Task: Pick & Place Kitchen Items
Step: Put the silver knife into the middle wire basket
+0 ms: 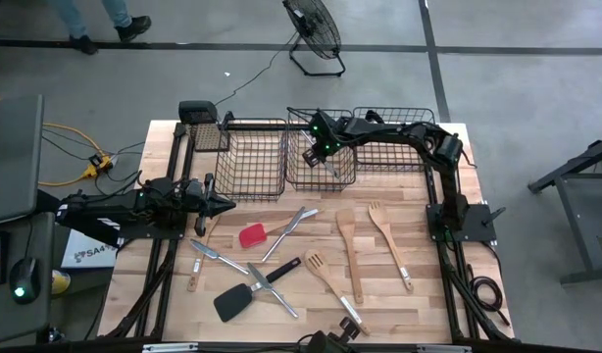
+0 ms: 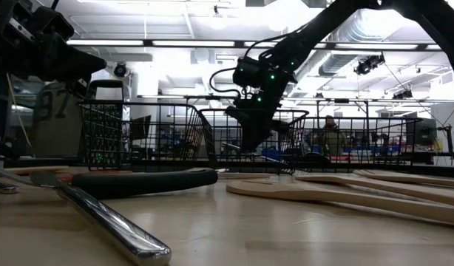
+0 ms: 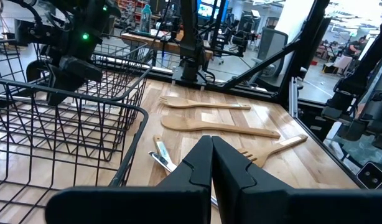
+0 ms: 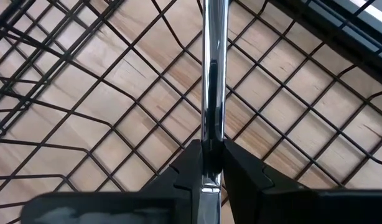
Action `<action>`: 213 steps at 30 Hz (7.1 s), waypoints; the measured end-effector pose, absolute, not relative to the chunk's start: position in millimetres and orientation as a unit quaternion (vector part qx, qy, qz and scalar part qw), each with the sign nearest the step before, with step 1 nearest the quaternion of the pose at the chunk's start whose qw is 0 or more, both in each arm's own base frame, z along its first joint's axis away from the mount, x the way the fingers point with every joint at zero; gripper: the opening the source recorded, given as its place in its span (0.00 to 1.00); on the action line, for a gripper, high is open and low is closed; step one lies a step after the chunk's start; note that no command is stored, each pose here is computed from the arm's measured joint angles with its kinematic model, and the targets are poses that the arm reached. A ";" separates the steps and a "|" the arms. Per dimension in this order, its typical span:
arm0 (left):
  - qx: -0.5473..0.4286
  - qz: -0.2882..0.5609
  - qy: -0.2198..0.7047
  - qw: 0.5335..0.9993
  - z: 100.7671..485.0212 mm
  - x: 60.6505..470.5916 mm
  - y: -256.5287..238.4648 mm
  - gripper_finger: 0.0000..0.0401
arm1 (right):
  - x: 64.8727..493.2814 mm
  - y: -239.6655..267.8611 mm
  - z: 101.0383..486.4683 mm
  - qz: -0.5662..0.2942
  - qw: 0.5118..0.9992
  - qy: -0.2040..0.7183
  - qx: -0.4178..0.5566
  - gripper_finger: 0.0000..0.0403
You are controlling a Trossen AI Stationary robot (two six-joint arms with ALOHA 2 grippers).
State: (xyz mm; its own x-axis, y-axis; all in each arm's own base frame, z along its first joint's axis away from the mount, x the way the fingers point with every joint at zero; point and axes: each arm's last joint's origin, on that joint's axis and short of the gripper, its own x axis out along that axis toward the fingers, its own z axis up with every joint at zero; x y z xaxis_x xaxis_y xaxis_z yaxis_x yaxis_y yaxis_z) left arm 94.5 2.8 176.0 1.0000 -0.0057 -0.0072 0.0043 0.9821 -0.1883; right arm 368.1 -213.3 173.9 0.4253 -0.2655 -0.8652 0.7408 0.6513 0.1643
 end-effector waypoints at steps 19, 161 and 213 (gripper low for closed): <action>-0.095 -0.003 0.004 0.996 176.0 94.5 2.8 0.00 | 368.8 -212.9 174.4 -0.304 0.803 0.432 0.276 0.13; -0.107 0.033 0.000 0.994 175.7 94.5 4.9 0.00 | 151.4 -4.7 155.6 -0.096 0.973 -0.009 0.211 0.37; -0.151 0.080 -0.009 0.985 176.6 94.4 7.6 0.14 | 107.0 -22.8 154.1 -0.079 0.976 0.055 0.194 0.37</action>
State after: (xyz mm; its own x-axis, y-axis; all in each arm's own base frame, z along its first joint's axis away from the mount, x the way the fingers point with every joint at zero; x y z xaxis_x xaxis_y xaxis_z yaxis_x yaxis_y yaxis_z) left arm 94.4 7.6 176.6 0.9871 0.1598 -0.0060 -0.1542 0.9416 -0.2994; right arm 107.0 -22.8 154.1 0.9814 -0.1335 -0.1382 0.1763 0.9118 0.3708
